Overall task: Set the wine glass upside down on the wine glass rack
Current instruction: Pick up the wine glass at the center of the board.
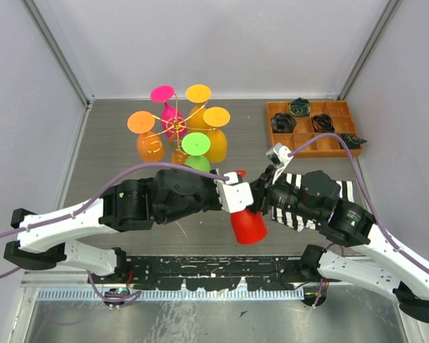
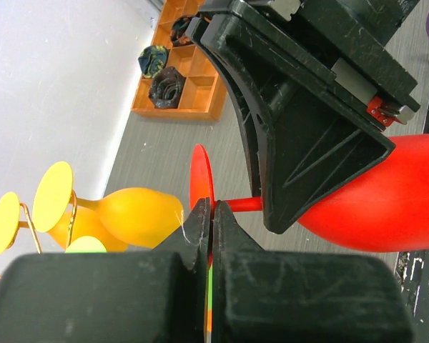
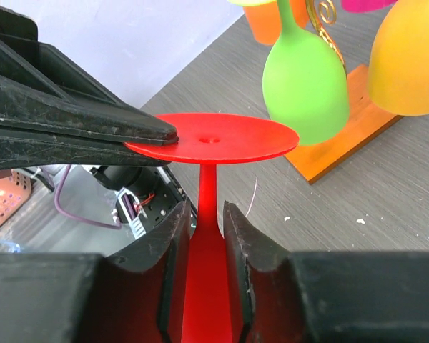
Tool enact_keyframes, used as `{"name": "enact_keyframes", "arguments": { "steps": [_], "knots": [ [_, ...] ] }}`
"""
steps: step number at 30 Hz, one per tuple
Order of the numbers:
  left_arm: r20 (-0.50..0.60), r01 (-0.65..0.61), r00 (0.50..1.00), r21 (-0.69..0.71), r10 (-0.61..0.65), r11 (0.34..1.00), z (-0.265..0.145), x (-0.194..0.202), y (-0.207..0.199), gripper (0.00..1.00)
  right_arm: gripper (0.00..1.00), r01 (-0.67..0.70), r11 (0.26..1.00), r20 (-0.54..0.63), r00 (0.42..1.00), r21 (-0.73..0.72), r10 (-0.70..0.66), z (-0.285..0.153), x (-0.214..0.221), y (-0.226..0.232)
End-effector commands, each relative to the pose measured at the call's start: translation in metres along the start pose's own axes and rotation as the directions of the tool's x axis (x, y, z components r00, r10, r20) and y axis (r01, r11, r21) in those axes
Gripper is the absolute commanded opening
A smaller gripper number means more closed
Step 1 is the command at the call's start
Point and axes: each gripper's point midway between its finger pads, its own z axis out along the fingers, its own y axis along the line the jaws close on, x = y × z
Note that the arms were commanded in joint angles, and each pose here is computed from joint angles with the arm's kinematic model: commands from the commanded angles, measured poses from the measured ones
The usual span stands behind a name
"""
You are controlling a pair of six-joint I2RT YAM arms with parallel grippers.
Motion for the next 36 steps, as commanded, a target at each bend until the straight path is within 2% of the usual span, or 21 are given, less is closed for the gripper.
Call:
{"name": "enact_keyframes", "arguments": {
  "steps": [1,13,16,18,19,27,32,36],
  "knots": [
    [0.095,0.042,0.995,-0.083,-0.035,0.996,-0.005,-0.027,0.021,0.00,0.28,-0.008,1.000,0.045,0.999,0.012,0.008,0.006,-0.003,-0.004],
    [0.088,0.044,0.996,-0.103,-0.035,0.994,-0.003,-0.025,0.023,0.00,0.30,-0.014,1.000,0.029,0.999,0.001,0.014,0.019,0.007,-0.006],
    [0.083,0.043,0.996,-0.102,-0.034,0.994,-0.002,-0.024,0.021,0.00,0.38,-0.017,1.000,0.030,0.999,0.007,0.017,0.020,0.009,-0.009],
    [0.079,0.040,0.996,-0.105,-0.032,0.994,-0.002,-0.023,0.021,0.00,0.38,-0.017,1.000,0.033,0.999,0.011,0.017,0.020,0.009,-0.010],
    [0.078,0.038,0.996,-0.108,-0.030,0.993,-0.001,-0.022,0.021,0.00,0.37,-0.016,1.000,0.032,0.999,0.015,0.015,0.020,0.010,-0.010],
    [0.075,0.046,0.996,-0.119,-0.038,0.992,-0.003,-0.021,0.023,0.00,0.02,-0.015,1.000,0.040,0.999,0.024,0.014,0.018,0.010,-0.013],
    [0.086,0.064,0.995,-0.132,-0.053,0.989,-0.005,-0.022,0.026,0.02,0.01,-0.023,0.999,0.060,0.998,0.031,0.021,0.015,0.009,-0.014],
    [0.090,0.092,0.993,-0.146,-0.079,0.985,-0.009,-0.022,0.029,0.14,0.01,-0.035,0.999,0.088,0.996,0.023,0.033,0.011,0.003,-0.012]
  ]
}}
